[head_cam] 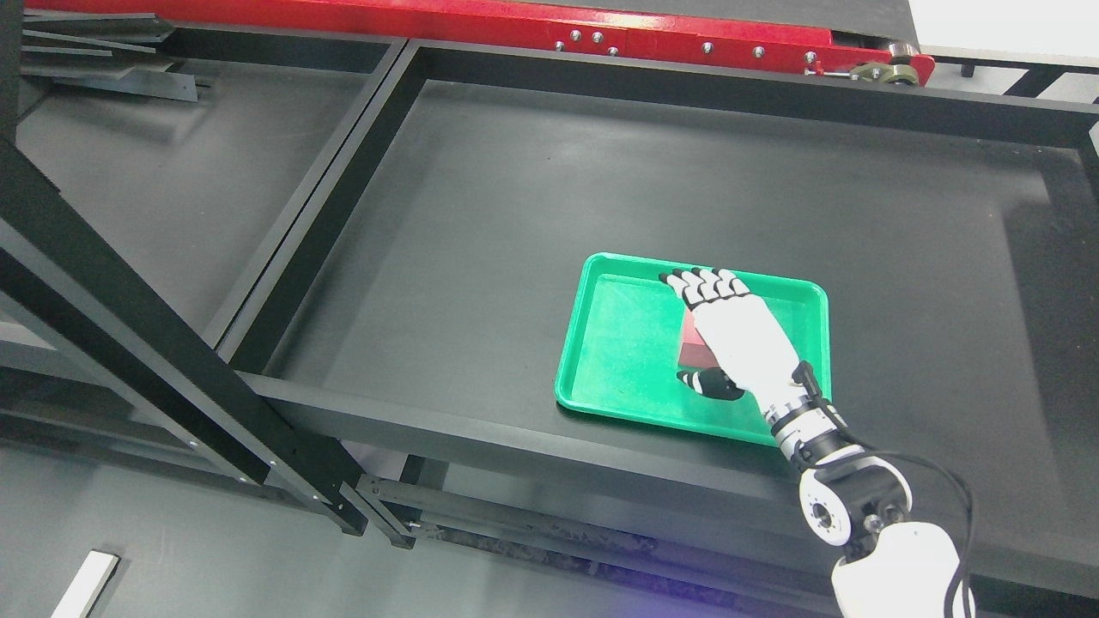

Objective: Pick pink block from left shelf to tray
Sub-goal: 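Close the right hand around the pink block in the green tray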

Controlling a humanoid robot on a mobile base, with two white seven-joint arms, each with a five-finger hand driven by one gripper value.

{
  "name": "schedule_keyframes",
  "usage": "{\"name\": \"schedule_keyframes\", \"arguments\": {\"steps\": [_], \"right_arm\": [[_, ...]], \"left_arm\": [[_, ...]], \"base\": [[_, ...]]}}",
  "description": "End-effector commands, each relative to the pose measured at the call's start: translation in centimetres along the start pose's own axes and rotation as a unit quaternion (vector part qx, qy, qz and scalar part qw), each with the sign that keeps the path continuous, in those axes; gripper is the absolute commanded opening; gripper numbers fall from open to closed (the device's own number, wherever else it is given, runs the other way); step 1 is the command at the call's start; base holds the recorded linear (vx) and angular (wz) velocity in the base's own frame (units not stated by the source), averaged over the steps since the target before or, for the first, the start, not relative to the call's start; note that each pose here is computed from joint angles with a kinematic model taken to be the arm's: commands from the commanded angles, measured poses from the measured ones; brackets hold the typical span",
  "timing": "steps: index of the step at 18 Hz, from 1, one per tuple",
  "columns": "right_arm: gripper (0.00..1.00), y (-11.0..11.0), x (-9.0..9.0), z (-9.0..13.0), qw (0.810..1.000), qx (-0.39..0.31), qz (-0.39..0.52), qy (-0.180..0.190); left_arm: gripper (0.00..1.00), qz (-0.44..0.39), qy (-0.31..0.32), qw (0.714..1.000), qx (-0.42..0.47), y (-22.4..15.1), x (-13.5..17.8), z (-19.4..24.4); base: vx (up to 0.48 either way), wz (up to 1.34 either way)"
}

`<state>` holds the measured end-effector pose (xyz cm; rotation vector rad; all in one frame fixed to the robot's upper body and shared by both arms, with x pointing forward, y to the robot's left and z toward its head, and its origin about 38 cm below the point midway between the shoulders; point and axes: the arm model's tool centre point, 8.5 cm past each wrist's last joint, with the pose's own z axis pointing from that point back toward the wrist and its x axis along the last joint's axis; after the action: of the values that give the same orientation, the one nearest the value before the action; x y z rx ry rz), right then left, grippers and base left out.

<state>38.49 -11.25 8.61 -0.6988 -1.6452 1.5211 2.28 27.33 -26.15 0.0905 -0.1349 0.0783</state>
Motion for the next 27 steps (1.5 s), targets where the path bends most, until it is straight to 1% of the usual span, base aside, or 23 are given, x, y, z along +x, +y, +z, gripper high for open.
{"name": "schedule_keyframes", "arguments": {"steps": [1, 6, 9, 16, 22, 25, 27], "right_arm": [[0.99, 1.8, 0.4, 0.4, 0.999, 0.031, 0.004, -0.012], [0.99, 2.2, -1.1, -0.6, 0.998, 0.062, 0.007, 0.000], [0.99, 2.3, -1.5, -1.1, 0.998, 0.068, 0.008, 0.003], [0.98, 4.1, -2.3, -1.2, 0.995, 0.099, 0.001, 0.013], [0.98, 4.7, -3.3, -0.6, 0.992, 0.121, -0.007, 0.029], [0.95, 5.0, -3.7, -0.4, 0.991, 0.125, -0.010, 0.037], [0.89, 5.2, -3.9, -0.3, 0.991, 0.127, -0.012, 0.040]], "left_arm": [[1.00, -0.002, -0.006, 1.000, 0.008, 1.1, 0.8, -0.1], [1.00, -0.002, -0.006, 1.000, 0.008, 1.1, 0.8, -0.1], [1.00, -0.002, -0.006, 1.000, 0.008, 1.1, 0.8, -0.1], [1.00, -0.002, -0.006, 1.000, 0.008, 1.1, 0.8, -0.1], [1.00, -0.002, -0.006, 1.000, 0.008, 1.1, 0.8, -0.1], [1.00, -0.002, -0.007, 1.000, 0.008, 1.1, 0.9, -0.1], [1.00, -0.002, -0.006, 1.000, 0.008, 1.1, 0.8, -0.1]], "base": [[0.037, 0.00], [0.028, 0.00], [0.035, 0.00], [0.046, 0.00], [0.026, 0.00], [0.016, 0.00], [0.014, 0.00]]}}
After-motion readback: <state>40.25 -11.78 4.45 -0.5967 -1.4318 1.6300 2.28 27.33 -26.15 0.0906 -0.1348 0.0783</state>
